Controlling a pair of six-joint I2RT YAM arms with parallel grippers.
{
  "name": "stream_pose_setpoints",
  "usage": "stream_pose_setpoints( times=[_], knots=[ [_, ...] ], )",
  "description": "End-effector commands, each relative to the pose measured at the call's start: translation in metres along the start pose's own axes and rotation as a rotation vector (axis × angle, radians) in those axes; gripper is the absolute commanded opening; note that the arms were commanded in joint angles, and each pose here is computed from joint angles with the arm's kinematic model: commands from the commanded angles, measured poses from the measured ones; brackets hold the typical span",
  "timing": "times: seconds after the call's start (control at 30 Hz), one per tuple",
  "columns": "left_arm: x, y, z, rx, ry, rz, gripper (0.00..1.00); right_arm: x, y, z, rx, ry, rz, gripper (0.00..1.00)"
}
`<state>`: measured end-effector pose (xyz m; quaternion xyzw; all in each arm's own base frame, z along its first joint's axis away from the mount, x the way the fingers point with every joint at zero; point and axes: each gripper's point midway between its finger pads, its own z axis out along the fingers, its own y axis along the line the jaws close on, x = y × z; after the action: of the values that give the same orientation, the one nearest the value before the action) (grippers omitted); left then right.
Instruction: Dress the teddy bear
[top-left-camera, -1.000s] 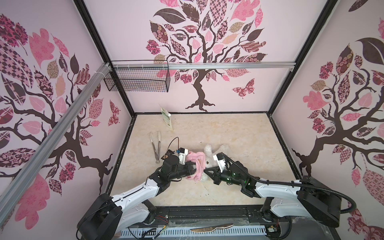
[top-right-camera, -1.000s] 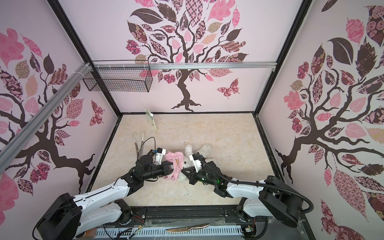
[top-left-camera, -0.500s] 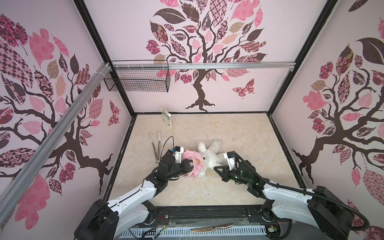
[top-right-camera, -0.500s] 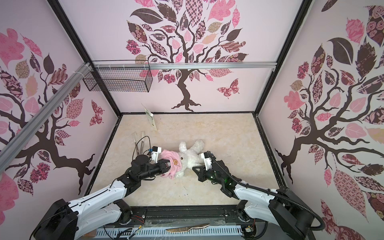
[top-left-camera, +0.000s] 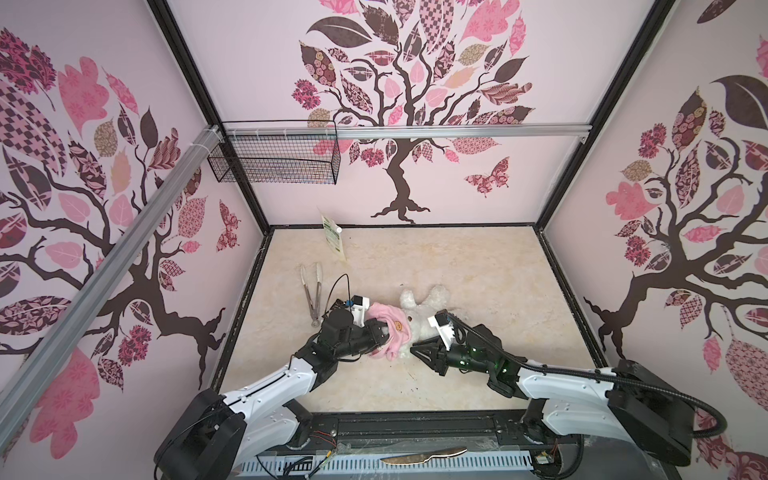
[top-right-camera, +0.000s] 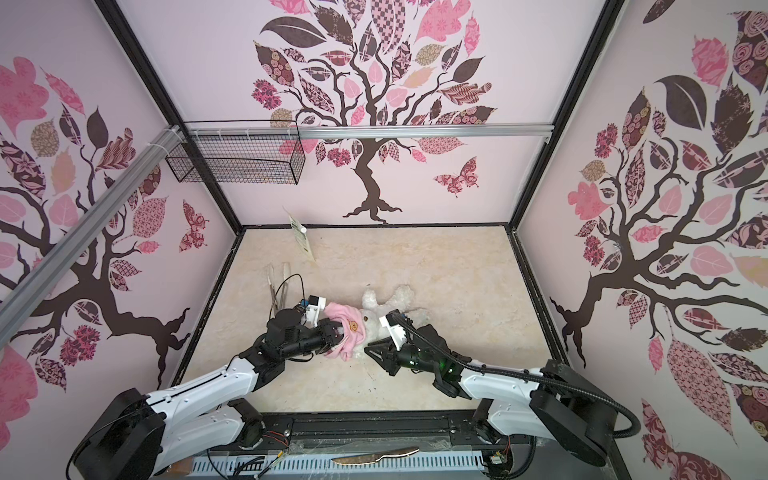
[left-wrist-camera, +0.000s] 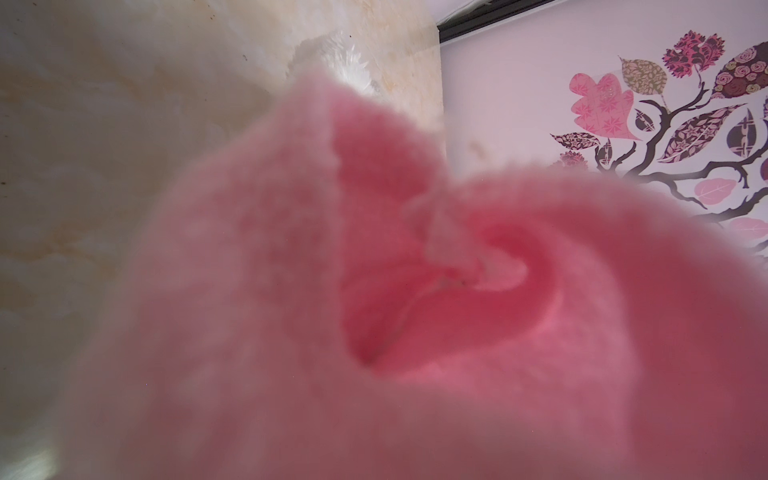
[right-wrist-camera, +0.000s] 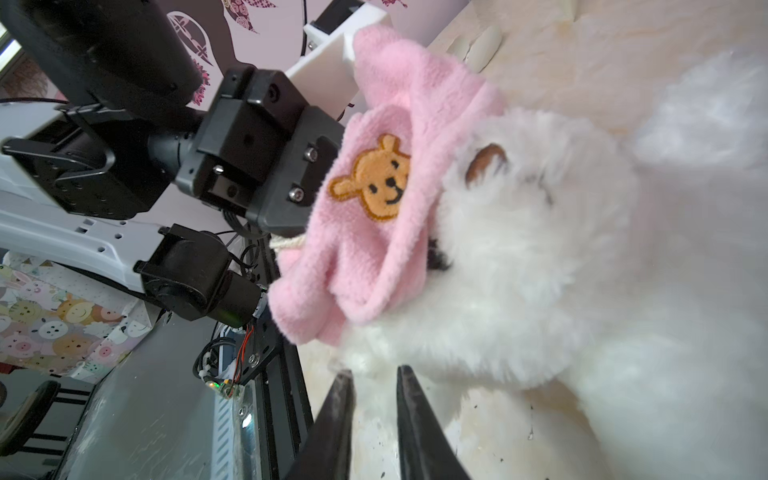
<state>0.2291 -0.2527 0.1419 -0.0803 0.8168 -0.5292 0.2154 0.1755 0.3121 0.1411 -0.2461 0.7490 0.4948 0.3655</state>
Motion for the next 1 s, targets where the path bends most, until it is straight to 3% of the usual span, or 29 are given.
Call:
stream_pose_setpoints(
  times=[0.0, 0.37, 0.73, 0.87, 0.97],
  knots=[
    [-0.004, -0.019, -0.002, 0.073, -0.011, 0.021, 0.0, -0.027, 0.018, 0.012, -0.083, -0.068, -0.02, 0.22],
    [0.0, -0.017, -0.001, 0.065, -0.003, 0.032, 0.0, -0.032, 0.022, 0.026, -0.129, -0.083, 0.021, 0.27],
    [0.003, -0.017, 0.0, 0.067, 0.0, 0.073, 0.0, -0.043, 0.015, 0.026, -0.084, -0.135, 0.041, 0.15],
    [0.002, -0.018, -0.001, 0.07, -0.009, 0.077, 0.0, -0.036, 0.011, 0.027, -0.072, -0.113, 0.056, 0.0],
    [-0.005, -0.015, -0.004, 0.052, -0.05, 0.066, 0.0, -0.024, 0.009, 0.023, -0.068, -0.07, 0.069, 0.0]
  ],
)
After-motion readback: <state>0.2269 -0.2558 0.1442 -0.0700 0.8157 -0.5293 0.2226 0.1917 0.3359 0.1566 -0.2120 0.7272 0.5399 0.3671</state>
